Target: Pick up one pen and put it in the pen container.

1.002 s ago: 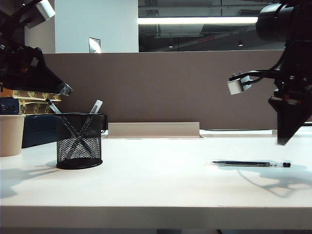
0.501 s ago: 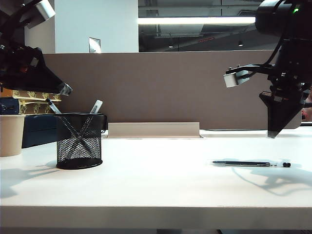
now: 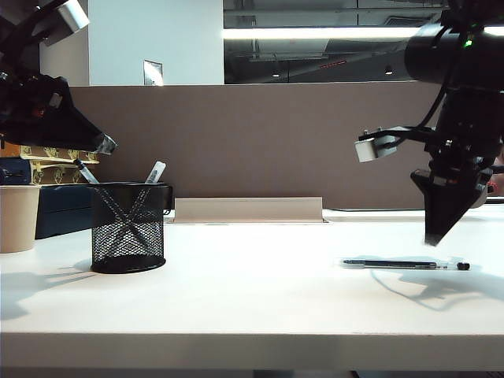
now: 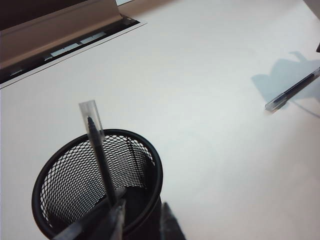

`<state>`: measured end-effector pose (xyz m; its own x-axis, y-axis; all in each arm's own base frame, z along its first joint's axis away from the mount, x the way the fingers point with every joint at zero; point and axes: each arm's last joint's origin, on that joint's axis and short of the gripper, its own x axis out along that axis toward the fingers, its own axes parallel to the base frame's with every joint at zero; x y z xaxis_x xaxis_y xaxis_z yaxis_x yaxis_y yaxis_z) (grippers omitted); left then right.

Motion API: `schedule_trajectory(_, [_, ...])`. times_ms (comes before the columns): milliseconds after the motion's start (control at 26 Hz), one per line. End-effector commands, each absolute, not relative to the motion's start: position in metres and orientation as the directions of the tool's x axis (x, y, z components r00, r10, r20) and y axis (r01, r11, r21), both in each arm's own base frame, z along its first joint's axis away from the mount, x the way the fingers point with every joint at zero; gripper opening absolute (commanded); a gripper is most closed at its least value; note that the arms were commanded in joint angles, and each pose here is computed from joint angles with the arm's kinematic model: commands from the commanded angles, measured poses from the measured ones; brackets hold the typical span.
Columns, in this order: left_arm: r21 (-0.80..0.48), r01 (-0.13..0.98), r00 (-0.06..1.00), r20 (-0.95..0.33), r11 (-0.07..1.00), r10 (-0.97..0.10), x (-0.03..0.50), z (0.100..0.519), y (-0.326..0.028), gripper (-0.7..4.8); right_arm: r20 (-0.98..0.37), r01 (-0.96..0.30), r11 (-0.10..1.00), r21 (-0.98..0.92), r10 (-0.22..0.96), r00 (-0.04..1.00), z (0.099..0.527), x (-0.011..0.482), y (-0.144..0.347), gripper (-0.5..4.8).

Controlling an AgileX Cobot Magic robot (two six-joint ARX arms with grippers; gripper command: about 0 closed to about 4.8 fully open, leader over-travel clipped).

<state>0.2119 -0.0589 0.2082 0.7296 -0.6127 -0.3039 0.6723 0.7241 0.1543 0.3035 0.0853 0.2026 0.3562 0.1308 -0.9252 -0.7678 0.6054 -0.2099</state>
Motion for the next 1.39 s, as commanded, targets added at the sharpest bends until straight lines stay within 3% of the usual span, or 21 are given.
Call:
schedule_trajectory(39, [0.165,0.673,0.732,-0.290,0.721,-0.616,0.212,0.211,-0.059,0.94,-0.925,-0.771,0.606,-0.196,0.147,0.350,0.203,0.305,0.086,2.27])
schedule_trajectory(347, [0.165,0.673,0.732,-0.291,0.721,-0.616,0.212,0.211,-0.059,0.94,-0.927,-0.777,0.604,-0.177,0.162,0.337,0.200,0.309,0.088,2.37])
schedule_trajectory(462, [0.165,0.673,0.732,-0.291,0.721,-0.617,0.212,0.211,-0.059,0.94,-0.928,-0.775,0.606,-0.176,0.161,0.336,0.200,0.316,0.089,2.94])
schedule_trajectory(1387, [0.164,0.673,0.731,-0.293,0.721,-0.616,0.212,0.211,-0.059,0.94,-0.938,-0.775,0.626,-0.088,0.211,0.276,0.182,0.326,0.091,2.93])
